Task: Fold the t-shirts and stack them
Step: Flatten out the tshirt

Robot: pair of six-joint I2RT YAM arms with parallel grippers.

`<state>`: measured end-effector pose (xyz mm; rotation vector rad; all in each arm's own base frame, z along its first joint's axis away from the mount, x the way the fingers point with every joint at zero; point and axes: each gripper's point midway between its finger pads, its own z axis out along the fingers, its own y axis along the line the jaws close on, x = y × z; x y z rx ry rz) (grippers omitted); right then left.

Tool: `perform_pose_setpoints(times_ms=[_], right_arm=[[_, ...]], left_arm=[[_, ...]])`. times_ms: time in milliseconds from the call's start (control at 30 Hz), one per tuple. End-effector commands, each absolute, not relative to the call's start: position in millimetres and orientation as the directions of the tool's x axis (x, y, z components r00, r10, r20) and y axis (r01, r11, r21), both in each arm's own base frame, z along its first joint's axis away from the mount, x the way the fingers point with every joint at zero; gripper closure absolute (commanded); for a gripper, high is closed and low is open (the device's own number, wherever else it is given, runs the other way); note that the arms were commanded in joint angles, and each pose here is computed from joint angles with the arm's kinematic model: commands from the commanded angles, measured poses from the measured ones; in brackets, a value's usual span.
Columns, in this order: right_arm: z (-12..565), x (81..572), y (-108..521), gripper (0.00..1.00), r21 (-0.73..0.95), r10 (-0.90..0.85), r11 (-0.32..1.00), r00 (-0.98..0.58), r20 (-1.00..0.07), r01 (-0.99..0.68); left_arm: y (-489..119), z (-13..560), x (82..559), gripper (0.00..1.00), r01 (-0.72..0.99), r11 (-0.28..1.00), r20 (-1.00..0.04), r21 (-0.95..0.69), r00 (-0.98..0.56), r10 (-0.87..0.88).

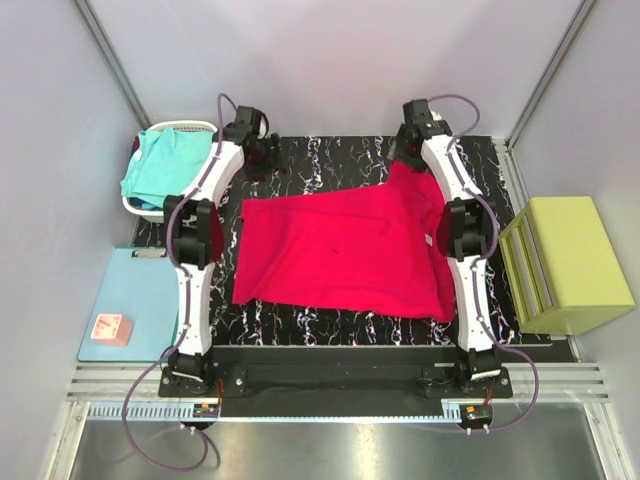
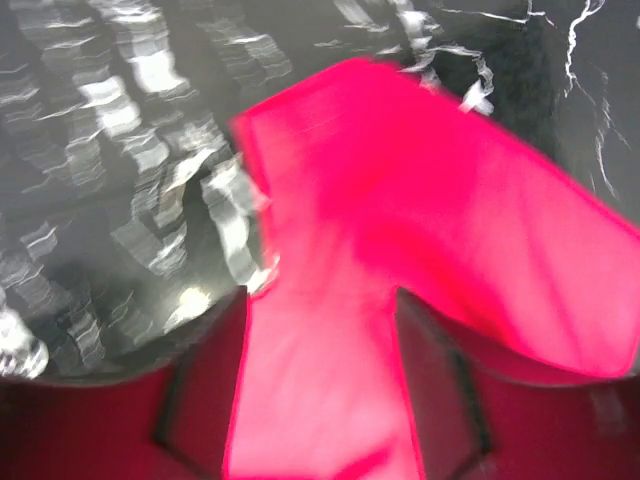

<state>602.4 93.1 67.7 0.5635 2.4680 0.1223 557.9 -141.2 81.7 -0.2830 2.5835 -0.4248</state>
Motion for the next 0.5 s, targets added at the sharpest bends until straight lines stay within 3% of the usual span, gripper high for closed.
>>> perform_pose_setpoints(times_ms=[0, 133, 200, 233, 267, 300, 333, 467], right_arm=[[239, 564, 135, 0.22, 0.207, 0.310, 0.949, -0.573, -0.759, 0.239], [263, 498, 149, 0.12, 0.210, 0.284, 0.958, -0.587, -0.758, 0.193], [215, 465, 145, 0.12, 0.193, 0.288, 0.957, -0.647, -0.707, 0.215], [229, 444, 148, 0.13, 0.246, 0.323, 0.947, -0.626, -0.710, 0.209], [192, 420, 141, 0.16, 0.200, 0.313, 0.949, -0.669, -0.675, 0.242], [184, 404, 140, 0.18, 0.192, 0.316, 0.948, -0.677, -0.664, 0.254], [171, 378, 132, 0.24, 0.169, 0.319, 0.946, -0.695, -0.644, 0.277], [154, 314, 148, 0.30, 0.124, 0.261, 0.963, -0.725, -0.638, 0.238]], left_arm=[[-158, 261, 517, 0.02, 0.004, 0.938, -0.716, -0.347, -0.647, -0.262], [-172, 236, 452, 0.01, 0.013, 0.924, -0.665, -0.381, -0.698, -0.265], [-179, 220, 413, 0.01, 0.015, 0.901, -0.640, -0.435, -0.709, -0.297], [-180, 213, 400, 0.01, 0.010, 0.894, -0.634, -0.447, -0.709, -0.309], [-180, 234, 389, 0.01, 0.042, 0.871, -0.675, -0.490, -0.650, -0.348], [-178, 192, 363, 0.01, -0.012, 0.870, -0.621, -0.493, -0.695, -0.361], [-174, 187, 353, 0.01, -0.028, 0.864, -0.623, -0.502, -0.681, -0.385], [-168, 163, 303, 0.01, -0.032, 0.862, -0.588, -0.505, -0.718, -0.371]])
